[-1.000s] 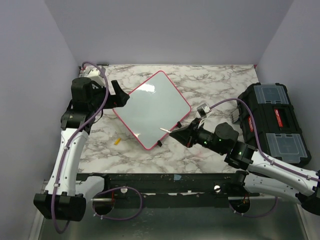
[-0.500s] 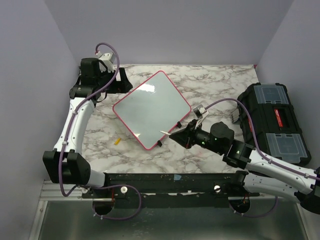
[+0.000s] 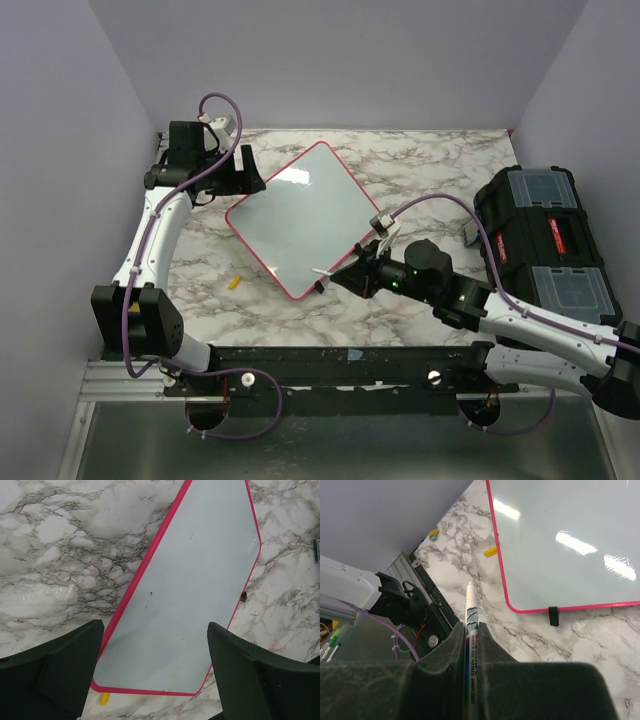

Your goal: Write a sentence on the whiteboard

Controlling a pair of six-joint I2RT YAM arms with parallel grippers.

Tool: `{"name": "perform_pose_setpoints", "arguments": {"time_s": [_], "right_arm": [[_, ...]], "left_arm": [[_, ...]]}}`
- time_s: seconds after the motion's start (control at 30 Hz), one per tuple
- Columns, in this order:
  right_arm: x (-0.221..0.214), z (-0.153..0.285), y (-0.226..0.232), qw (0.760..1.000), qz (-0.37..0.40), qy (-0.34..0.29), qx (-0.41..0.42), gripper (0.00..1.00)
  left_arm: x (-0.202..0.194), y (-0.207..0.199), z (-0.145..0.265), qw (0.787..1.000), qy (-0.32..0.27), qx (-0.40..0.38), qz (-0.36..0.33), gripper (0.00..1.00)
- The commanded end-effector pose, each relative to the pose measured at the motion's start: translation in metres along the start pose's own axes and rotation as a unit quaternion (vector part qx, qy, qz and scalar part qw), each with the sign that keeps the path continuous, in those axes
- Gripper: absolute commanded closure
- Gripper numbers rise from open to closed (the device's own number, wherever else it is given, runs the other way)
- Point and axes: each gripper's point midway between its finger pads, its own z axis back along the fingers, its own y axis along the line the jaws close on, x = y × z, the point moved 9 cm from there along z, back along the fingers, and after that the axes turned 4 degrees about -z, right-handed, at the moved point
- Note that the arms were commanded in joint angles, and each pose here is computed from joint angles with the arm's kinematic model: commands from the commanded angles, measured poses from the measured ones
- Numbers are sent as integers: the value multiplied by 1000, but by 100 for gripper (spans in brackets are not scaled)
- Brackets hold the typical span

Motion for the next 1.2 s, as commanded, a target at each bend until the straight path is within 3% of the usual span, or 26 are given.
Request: {"name": "perform_pose_setpoints", "arguments": {"time_s": [0.0,0.3,0.53,1.17], "right_arm": [[11,0,12,999,18,-2,31,99],[16,8,17,999,26,11,30,99],[22,21,19,999,32,12,21,99],[17,9,18,998,36,30,30,99]], "left_arm": [[1,1,2,1000,3,-6,10,14],[-21,11,-8,994,-57,-60,71,17],[-36,29,-26,994,-43,-62,78,17],[3,16,0,993,-62,-68,78,13]]}}
